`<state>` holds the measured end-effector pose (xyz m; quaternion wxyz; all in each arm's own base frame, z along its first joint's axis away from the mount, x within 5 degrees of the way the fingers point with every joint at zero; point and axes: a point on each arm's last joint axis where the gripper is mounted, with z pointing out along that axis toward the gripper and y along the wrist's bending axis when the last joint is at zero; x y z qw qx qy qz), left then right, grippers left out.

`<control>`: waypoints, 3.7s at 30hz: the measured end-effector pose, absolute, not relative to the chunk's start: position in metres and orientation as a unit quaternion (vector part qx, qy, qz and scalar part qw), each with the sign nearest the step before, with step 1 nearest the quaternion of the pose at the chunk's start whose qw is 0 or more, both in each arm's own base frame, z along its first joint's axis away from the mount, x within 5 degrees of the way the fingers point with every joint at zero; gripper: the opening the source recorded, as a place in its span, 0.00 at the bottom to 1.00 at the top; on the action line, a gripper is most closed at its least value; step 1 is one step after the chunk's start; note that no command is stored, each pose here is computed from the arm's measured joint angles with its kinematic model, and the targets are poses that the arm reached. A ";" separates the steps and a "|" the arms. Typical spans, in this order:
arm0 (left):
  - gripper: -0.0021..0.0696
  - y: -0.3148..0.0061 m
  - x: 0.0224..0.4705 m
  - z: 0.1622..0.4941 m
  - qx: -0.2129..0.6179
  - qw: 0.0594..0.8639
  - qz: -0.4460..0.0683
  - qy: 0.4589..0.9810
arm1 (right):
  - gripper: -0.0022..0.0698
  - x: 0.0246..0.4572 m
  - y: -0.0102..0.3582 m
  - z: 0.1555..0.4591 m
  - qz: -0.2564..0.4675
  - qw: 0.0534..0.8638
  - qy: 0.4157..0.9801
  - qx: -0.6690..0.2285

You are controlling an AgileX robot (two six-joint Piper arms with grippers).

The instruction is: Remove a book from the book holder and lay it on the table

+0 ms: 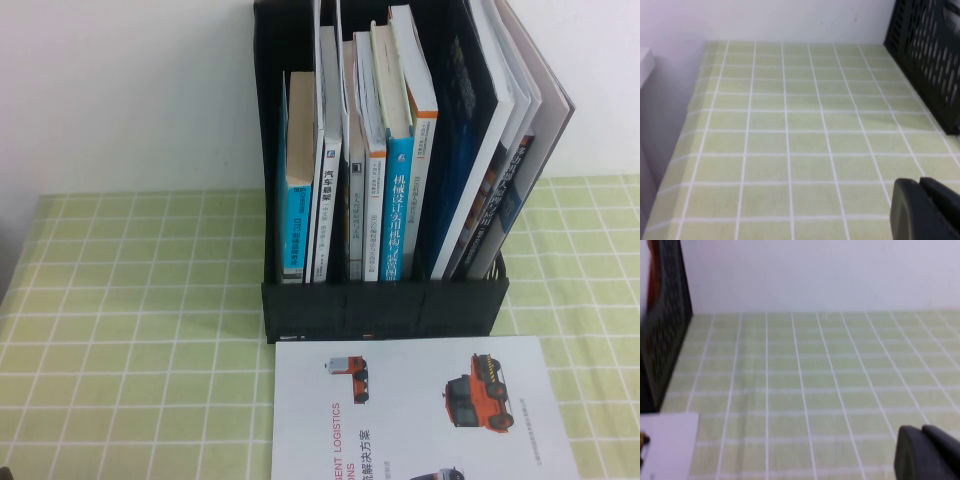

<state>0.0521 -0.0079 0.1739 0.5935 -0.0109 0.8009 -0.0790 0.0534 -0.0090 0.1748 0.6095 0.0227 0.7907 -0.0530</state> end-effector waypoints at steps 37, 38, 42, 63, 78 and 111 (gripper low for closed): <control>0.02 -0.004 0.039 0.335 -0.171 0.746 -0.297 0.571 | 0.03 0.029 -0.001 0.368 0.091 0.835 0.536 0.079; 0.03 -0.006 0.045 0.338 -0.170 0.727 -0.288 0.600 | 0.03 0.037 -0.004 0.369 0.079 0.812 0.570 0.093; 0.03 -0.011 0.069 0.344 -0.153 0.659 -0.242 0.695 | 0.03 0.062 -0.014 0.355 0.018 0.709 0.693 0.133; 0.03 -0.067 0.181 0.345 0.121 0.558 -0.319 0.757 | 0.03 0.117 0.032 0.295 0.175 0.570 0.802 -0.023; 0.03 -0.180 0.260 0.401 0.335 0.513 -0.328 0.719 | 0.08 0.187 0.060 0.284 0.248 0.504 0.827 -0.040; 0.03 -0.200 0.301 0.380 0.327 0.508 -0.298 0.739 | 0.26 0.278 0.074 0.292 0.093 0.562 0.782 -0.253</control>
